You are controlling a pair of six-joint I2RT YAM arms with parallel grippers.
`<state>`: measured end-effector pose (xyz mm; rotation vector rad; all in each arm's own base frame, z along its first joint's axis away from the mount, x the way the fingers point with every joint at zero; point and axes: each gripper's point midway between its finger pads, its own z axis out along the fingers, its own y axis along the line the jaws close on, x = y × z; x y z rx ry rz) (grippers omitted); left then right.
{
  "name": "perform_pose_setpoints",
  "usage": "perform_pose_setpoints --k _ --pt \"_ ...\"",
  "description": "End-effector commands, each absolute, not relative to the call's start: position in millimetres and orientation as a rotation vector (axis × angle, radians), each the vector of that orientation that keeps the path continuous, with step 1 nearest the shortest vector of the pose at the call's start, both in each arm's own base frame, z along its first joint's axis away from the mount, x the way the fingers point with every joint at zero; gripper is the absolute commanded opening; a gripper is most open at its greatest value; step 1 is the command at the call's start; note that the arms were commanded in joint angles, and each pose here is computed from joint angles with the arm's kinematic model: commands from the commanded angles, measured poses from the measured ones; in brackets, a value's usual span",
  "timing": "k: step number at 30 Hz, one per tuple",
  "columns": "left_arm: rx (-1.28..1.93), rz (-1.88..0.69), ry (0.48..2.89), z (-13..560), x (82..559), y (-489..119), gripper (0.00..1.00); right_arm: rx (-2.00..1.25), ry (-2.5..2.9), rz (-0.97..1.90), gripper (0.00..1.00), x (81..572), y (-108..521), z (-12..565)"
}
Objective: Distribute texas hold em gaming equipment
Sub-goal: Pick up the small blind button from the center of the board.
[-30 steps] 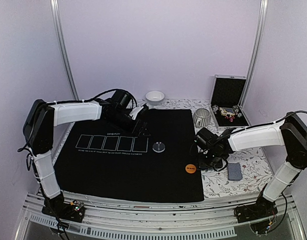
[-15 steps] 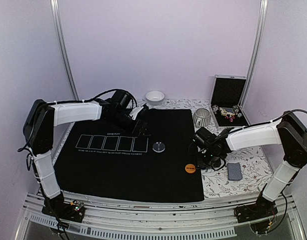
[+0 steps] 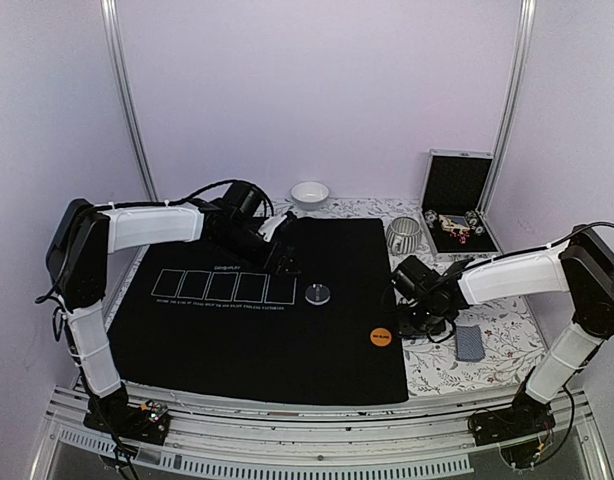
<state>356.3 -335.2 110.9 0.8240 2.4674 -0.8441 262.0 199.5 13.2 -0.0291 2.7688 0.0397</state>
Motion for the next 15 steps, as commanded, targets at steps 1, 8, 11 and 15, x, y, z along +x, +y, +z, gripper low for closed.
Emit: perform_pose_setpoints --k 1,8,11,15 --pt "0.832 -0.836 2.456 111 355 -337 0.98 -0.028 2.84 -0.006 0.44 241 181 5" --pt "0.828 -0.837 2.432 123 354 -337 0.98 -0.071 2.826 0.042 0.41 236 183 25" --pt "0.828 -0.845 2.42 129 352 -339 0.98 -0.13 2.811 0.059 0.4 232 188 34" --pt "0.846 -0.888 2.391 142 341 -347 0.97 -0.27 2.759 0.114 0.4 225 211 52"
